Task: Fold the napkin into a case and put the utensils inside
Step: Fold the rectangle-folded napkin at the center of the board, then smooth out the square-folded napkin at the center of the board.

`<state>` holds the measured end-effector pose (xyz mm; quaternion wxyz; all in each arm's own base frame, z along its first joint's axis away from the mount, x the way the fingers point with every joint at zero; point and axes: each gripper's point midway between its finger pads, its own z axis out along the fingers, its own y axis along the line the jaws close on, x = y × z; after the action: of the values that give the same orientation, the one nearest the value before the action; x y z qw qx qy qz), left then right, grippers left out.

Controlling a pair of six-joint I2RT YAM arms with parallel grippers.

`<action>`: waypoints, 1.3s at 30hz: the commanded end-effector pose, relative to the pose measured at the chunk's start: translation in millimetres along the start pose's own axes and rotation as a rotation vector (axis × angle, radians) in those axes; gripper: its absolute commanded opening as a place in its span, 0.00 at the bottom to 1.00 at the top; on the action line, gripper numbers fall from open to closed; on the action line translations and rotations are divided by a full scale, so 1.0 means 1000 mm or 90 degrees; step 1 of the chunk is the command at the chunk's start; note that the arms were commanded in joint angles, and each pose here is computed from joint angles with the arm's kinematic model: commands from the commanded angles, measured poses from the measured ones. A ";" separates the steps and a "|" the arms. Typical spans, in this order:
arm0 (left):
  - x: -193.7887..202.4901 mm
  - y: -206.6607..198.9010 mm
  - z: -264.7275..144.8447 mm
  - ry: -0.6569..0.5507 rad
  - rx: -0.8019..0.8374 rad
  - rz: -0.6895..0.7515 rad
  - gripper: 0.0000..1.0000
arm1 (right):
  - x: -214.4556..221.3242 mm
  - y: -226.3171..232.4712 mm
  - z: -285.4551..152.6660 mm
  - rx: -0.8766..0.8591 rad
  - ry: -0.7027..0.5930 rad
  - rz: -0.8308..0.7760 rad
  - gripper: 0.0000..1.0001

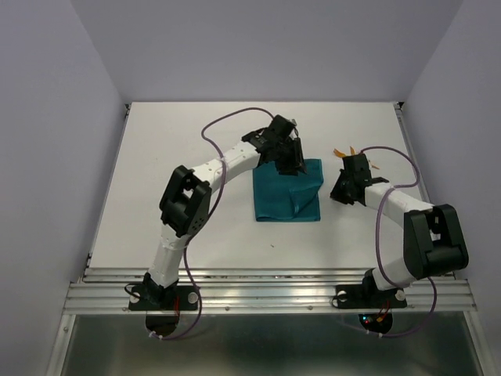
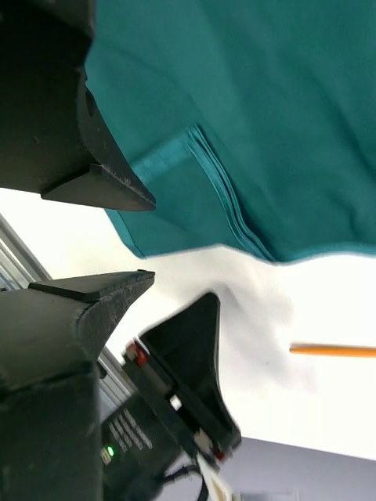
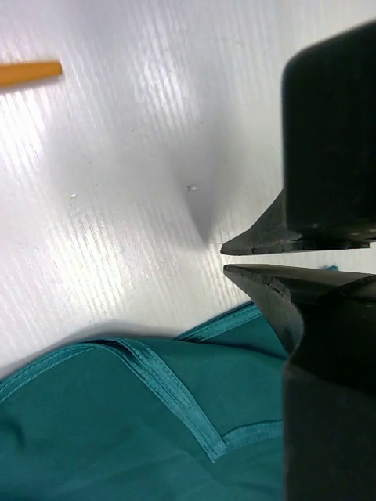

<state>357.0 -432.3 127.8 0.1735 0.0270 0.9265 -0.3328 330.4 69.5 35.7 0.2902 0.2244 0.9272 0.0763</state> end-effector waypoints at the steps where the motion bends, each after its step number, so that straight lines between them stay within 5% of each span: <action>1: -0.026 0.028 -0.043 -0.062 -0.001 -0.010 0.46 | -0.017 0.003 -0.021 -0.007 -0.028 -0.019 0.16; 9: 0.009 0.089 -0.028 -0.007 -0.036 -0.040 0.44 | -0.024 0.088 -0.036 -0.128 -0.018 -0.091 0.21; 21: 0.060 0.140 -0.006 0.061 -0.079 -0.076 0.40 | 0.007 0.176 -0.002 -0.223 0.066 -0.151 0.21; 28: 0.069 0.153 -0.003 0.074 -0.097 -0.082 0.39 | 0.032 0.160 0.030 -0.181 0.116 -0.154 0.21; 39: 0.079 0.170 0.000 0.088 -0.109 -0.110 0.39 | 0.048 0.098 0.013 -0.072 0.106 -0.170 0.22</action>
<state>322.9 -324.4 26.9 0.1025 -0.0351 0.9471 -0.3020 351.3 200.0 25.4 0.2262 0.0699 0.9602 0.1485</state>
